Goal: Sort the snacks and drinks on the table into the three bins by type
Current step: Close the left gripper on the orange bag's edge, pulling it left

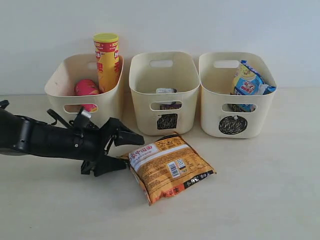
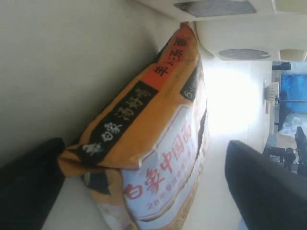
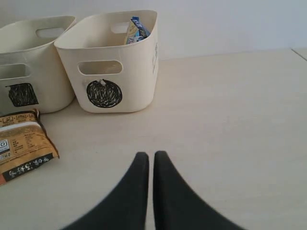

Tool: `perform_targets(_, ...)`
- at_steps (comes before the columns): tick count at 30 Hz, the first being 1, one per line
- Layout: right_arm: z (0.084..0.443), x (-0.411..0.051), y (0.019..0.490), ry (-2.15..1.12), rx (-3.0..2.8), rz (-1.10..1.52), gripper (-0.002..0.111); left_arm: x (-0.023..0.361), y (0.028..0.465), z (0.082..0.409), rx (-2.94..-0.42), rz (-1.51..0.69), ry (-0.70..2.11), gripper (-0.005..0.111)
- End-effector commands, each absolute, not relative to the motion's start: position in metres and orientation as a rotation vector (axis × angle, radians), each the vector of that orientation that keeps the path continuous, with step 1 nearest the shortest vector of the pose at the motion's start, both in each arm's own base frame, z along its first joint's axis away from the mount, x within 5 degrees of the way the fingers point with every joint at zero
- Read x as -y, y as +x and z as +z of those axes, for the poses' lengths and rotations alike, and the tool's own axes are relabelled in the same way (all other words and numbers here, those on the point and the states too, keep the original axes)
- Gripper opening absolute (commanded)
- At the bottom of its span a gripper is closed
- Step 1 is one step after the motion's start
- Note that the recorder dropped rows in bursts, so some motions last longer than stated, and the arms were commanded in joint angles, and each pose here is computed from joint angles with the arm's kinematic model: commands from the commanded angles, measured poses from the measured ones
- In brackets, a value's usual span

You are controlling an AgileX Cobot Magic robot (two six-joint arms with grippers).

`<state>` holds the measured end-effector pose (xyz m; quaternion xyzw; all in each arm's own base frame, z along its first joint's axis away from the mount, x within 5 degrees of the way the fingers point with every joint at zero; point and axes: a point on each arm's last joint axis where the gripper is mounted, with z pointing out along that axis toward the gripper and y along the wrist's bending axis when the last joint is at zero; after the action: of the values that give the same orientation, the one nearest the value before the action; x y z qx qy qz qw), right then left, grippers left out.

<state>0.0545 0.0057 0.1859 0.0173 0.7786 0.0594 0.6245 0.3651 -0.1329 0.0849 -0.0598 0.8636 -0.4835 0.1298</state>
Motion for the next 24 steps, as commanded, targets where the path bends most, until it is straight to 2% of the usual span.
perform_targets(1, 0.187, -0.005, 0.055, 0.04, -1.769, 0.133, 0.0, 0.136, 0.364, 0.067, -2.587, -1.276, -0.186, 0.074)
perform_targets(6, 0.187, -0.005, 0.055, 0.04, -1.769, 0.133, 0.0, 0.146, 0.361, 0.059, -2.623, -1.21, -0.209, 0.051)
perform_targets(9, 0.187, -0.005, 0.055, 0.04, -1.769, 0.133, 0.0, 0.144, 0.362, 0.059, -2.63, -1.21, -0.245, 0.024)
perform_targets(12, 0.187, -0.005, 0.055, 0.04, -1.769, 0.133, 0.0, 0.145, 0.361, 0.059, -2.631, -1.218, -0.246, 0.011)
perform_targets(15, 0.187, -0.005, 0.055, 0.04, -1.769, 0.133, 0.0, 0.145, 0.361, 0.061, -2.627, -1.228, -0.233, 0.004)
perform_targets(24, 0.187, -0.005, 0.055, 0.04, -1.769, 0.133, 0.0, 0.12, 0.363, 0.085, -2.653, -1.144, -0.144, 0.004)
